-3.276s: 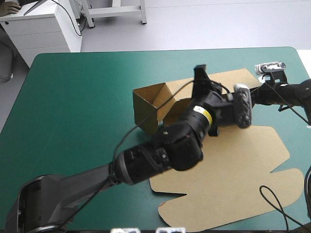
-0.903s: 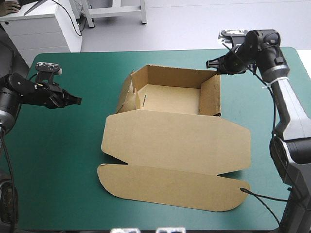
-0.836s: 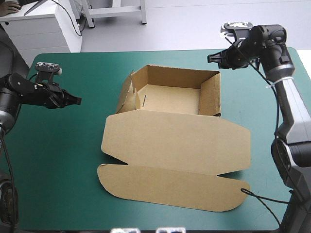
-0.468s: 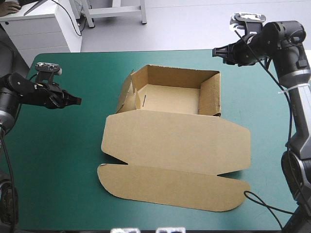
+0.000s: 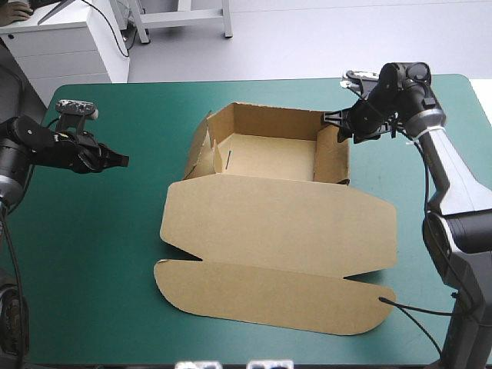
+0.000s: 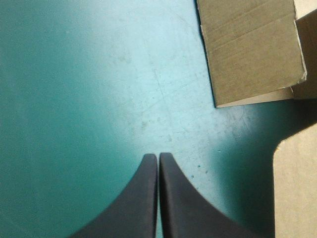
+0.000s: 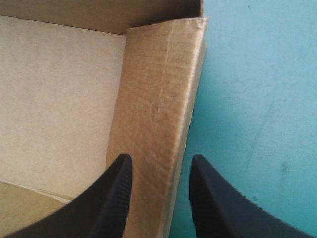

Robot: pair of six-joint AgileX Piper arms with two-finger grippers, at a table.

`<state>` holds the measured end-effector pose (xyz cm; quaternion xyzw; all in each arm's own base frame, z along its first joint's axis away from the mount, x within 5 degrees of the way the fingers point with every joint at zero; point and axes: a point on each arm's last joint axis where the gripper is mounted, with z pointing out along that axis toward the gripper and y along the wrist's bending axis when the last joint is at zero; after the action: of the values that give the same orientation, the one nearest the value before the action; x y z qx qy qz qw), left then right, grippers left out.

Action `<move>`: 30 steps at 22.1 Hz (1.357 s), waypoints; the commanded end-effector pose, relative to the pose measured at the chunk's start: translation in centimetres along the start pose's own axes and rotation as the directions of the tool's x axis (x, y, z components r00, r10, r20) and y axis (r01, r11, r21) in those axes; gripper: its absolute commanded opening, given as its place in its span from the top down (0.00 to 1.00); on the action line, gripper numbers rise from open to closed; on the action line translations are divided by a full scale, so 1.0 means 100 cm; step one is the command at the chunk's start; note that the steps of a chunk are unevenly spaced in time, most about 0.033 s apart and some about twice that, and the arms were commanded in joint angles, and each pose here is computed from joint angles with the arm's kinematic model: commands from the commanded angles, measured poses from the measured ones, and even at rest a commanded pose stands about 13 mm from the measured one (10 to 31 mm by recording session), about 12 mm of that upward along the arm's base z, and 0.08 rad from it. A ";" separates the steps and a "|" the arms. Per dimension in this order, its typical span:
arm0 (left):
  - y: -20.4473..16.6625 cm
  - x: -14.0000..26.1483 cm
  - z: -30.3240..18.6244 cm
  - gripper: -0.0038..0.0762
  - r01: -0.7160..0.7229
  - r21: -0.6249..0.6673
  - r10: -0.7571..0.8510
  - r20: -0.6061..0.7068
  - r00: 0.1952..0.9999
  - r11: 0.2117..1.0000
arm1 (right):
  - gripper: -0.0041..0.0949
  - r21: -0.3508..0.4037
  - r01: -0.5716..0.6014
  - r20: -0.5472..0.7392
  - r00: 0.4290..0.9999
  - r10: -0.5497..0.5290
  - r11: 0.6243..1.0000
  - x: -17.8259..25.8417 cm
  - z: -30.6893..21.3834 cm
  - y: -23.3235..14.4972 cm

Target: Fold the box

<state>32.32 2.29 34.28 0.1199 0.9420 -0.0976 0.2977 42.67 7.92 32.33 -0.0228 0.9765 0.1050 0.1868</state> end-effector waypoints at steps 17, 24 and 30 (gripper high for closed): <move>-0.007 -0.014 -0.022 0.96 0.114 0.010 -0.114 0.143 0.983 0.993 | 0.97 -0.138 0.025 0.022 1.000 -0.022 0.990 -0.006 -0.004 0.001; -0.004 -0.032 -0.022 0.96 0.290 0.256 -0.359 0.291 0.887 0.922 | 0.97 -0.190 0.053 0.202 0.979 -0.013 0.980 -0.002 -0.083 -0.022; -0.012 -0.043 -0.011 0.96 0.267 0.478 -0.438 0.291 0.850 0.837 | 0.97 -0.258 0.114 0.301 0.953 -0.032 0.960 0.007 -0.125 -0.012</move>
<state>35.08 1.45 35.03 -0.0227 0.8701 -0.3167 0.3769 40.08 3.56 38.81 -0.0536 0.9402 0.1935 0.2753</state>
